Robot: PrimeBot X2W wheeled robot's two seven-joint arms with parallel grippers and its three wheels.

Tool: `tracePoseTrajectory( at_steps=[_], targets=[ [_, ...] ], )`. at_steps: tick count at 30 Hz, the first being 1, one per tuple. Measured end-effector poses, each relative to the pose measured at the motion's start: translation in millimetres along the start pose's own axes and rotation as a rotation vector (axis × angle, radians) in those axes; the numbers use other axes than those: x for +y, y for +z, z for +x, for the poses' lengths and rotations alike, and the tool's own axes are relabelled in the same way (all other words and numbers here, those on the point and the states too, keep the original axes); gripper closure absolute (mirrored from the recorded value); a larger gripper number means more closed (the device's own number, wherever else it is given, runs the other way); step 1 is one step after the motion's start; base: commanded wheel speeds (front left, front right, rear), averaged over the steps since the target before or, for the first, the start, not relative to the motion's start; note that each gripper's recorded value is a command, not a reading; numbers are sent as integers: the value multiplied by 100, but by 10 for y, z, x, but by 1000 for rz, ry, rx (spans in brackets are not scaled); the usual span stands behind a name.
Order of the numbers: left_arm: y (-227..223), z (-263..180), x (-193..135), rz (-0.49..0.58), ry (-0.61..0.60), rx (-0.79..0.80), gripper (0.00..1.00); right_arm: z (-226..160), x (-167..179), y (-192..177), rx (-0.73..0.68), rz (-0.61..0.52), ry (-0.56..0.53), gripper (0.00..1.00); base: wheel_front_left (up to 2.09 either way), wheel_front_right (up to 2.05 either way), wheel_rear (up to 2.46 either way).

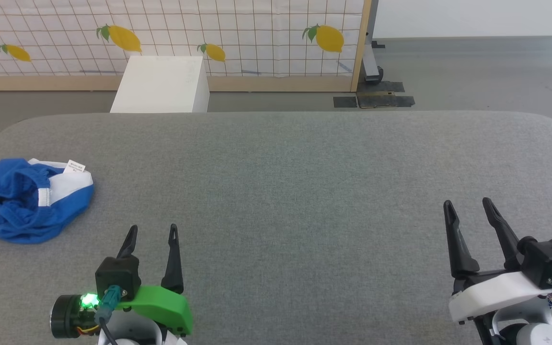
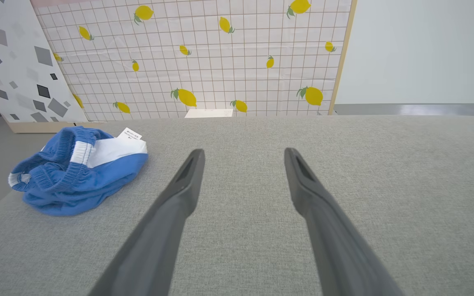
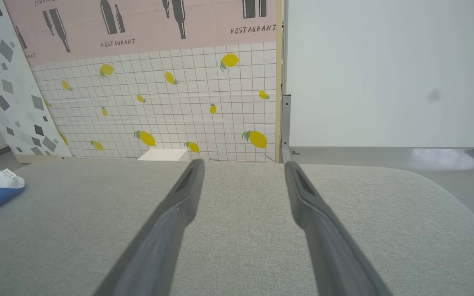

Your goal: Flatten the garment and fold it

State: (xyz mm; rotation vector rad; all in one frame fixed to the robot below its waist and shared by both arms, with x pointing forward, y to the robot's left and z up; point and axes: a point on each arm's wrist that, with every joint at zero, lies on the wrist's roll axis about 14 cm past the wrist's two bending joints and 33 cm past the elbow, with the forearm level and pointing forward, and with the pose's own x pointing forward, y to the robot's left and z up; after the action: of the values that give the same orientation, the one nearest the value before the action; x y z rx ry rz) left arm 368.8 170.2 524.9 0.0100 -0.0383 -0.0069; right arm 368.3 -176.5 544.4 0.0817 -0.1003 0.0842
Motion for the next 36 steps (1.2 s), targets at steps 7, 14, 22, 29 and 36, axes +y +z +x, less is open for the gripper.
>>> tracePoseTrajectory(
  at_steps=[7,14,22,29,36],
  targets=[
    [18,5,-3,-7,2,-15,0,1,-19,29,-19,13,-6,0,0,0,0],
    [51,24,-13,-8,2,-31,0,5,-34,65,-37,26,-11,0,0,0,0],
    [78,28,-19,-19,1,-49,0,3,-53,95,-58,41,-17,0,0,0,0],
    [95,19,-30,-35,-1,-63,0,-10,-87,127,-78,47,-28,0,0,0,0],
    [105,11,-46,-35,-3,-74,0,-35,-108,133,-88,46,-34,0,0,0,0]
  ],
)
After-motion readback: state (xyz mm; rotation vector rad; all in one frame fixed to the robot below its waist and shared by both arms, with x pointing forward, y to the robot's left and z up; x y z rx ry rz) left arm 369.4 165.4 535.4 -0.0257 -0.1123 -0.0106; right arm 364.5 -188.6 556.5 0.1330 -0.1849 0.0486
